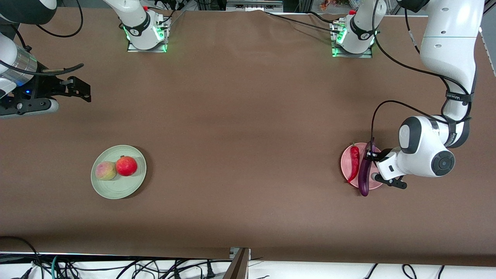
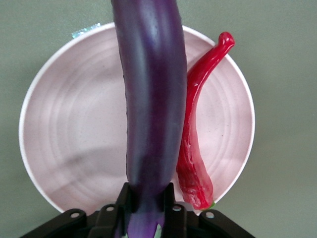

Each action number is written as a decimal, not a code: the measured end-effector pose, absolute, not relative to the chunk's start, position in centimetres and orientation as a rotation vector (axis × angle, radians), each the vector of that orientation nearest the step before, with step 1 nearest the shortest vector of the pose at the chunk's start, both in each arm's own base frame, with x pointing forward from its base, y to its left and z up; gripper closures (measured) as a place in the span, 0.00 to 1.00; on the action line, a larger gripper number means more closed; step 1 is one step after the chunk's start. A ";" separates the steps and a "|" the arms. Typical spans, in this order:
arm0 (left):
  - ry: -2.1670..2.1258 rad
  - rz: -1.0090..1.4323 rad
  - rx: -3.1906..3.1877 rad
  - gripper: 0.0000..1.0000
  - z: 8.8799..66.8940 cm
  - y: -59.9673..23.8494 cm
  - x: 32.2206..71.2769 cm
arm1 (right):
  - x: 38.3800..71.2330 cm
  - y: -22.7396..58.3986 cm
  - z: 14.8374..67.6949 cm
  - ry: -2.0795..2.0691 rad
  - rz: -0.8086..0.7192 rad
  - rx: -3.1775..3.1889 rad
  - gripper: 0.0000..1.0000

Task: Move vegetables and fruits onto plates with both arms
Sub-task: 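Lower the eggplant onto the pink plate and open the left gripper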

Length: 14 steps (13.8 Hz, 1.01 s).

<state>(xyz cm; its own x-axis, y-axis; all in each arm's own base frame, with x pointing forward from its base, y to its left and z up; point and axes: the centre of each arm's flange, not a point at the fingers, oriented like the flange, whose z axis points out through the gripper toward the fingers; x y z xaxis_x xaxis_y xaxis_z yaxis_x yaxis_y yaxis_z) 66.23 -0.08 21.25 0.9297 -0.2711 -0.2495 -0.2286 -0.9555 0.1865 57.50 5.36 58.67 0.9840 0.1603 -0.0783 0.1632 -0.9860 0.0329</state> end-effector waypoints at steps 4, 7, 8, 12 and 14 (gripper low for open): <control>-0.357 -0.400 2.913 0.26 21.2 0.4 66.3 | 57.5 5.4 58.6 0.254 -0.118 3.090 0.00; -0.356 -0.382 2.915 0.00 21.8 0.4 66.6 | 57.5 5.4 58.6 0.254 -0.118 3.090 0.00; -0.357 -0.372 2.917 0.00 22.1 0.4 66.8 | 57.5 5.4 58.6 0.254 -0.118 3.090 0.00; -0.359 -0.373 2.914 0.00 22.7 0.4 66.9 | 57.5 5.4 58.6 0.254 -0.118 3.090 0.00; -0.349 -0.365 2.901 0.00 23.9 0.2 67.1 | 57.5 5.4 58.6 0.254 -0.118 3.090 0.00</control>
